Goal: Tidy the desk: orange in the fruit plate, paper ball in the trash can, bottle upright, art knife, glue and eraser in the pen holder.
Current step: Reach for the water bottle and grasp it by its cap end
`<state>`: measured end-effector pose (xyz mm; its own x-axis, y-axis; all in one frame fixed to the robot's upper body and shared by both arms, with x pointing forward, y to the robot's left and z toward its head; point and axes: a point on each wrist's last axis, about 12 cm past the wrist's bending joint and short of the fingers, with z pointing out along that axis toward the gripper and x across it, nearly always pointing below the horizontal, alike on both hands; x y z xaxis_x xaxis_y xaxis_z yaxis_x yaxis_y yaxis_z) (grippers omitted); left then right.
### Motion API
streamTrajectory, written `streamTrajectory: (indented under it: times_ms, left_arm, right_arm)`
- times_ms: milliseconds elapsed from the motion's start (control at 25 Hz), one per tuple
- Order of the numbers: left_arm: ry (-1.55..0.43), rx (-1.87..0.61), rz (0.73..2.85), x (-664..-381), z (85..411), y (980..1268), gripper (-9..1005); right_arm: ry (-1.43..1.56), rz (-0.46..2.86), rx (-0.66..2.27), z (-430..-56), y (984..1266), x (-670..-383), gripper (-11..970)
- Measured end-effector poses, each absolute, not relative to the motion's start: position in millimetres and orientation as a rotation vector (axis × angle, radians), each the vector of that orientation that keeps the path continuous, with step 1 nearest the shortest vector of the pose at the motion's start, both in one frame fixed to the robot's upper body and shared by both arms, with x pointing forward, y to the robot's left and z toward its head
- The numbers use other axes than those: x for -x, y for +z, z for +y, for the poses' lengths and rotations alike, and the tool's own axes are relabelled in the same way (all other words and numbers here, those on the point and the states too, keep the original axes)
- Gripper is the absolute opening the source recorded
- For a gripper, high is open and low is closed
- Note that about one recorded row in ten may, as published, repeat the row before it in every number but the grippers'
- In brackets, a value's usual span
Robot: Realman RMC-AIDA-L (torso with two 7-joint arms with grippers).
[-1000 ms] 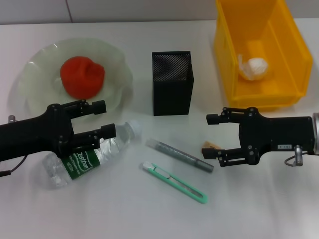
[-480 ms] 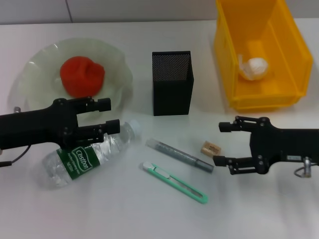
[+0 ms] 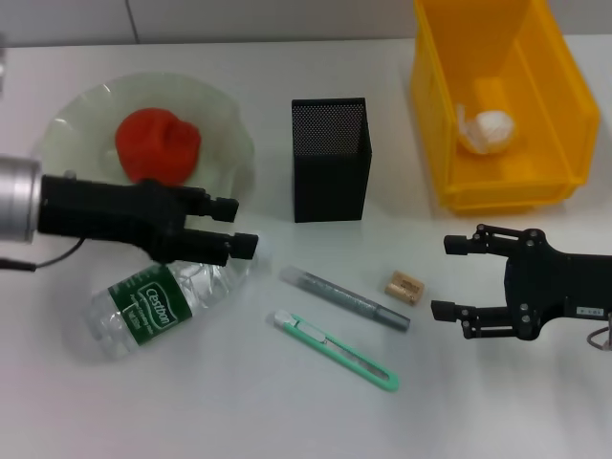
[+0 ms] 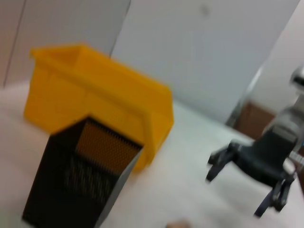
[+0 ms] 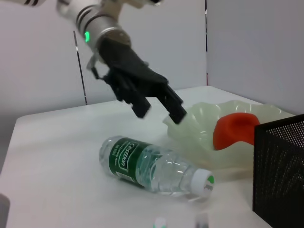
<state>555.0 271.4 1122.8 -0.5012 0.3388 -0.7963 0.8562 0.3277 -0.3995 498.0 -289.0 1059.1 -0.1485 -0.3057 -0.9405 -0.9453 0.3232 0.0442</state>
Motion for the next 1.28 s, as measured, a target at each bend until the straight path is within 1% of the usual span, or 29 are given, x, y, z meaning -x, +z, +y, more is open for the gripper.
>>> streamTrajectory:
  times_ms: [40, 80, 120, 200, 280, 560, 720, 760, 840, 960, 1160, 1280]
  left_arm:
    - [-1.100, -1.071, 2.045, -560, 267, 1127, 714]
    - [-1.100, -1.071, 2.045, -560, 267, 1127, 714]
    - [-1.051, -1.121, 2.119, -570, 257, 1136, 714]
    - [-1.040, -1.131, 2.139, -573, 255, 1138, 714]
    - [-0.970, -1.187, 2.224, -584, 238, 1150, 714]
    - [-0.856, -1.230, 2.316, -601, 213, 1168, 715]
    - [-0.746, -1.285, 2.394, -605, 199, 1168, 715]
    - [-0.746, -1.285, 2.394, -605, 199, 1168, 715]
    - [-0.662, -1.344, 2.431, -606, 187, 1167, 715]
    - [-0.603, -1.394, 2.448, -606, 175, 1165, 715]
    - [-0.471, -1.440, 2.476, -606, 167, 1156, 714]
    - [-0.445, -1.457, 2.475, -606, 164, 1153, 714]
  right_arm:
    - [0.861, 1.656, 1.147, -289, 1059, -498, 826]
    - [0.861, 1.655, 1.148, -289, 1059, -498, 826]
    - [0.863, 1.652, 1.150, -289, 1060, -498, 826]
    - [0.864, 1.651, 1.151, -288, 1060, -499, 826]
    - [0.865, 1.650, 1.152, -288, 1060, -499, 826]
    - [0.870, 1.653, 1.148, -287, 1060, -499, 827]
    - [0.873, 1.654, 1.145, -287, 1060, -498, 827]
    - [0.873, 1.654, 1.145, -287, 1060, -498, 827]
    - [0.874, 1.654, 1.144, -287, 1059, -498, 827]
    - [0.875, 1.655, 1.143, -287, 1059, -498, 827]
    - [0.871, 1.654, 1.132, -287, 1060, -498, 826]
    - [0.873, 1.653, 1.129, -287, 1060, -499, 826]
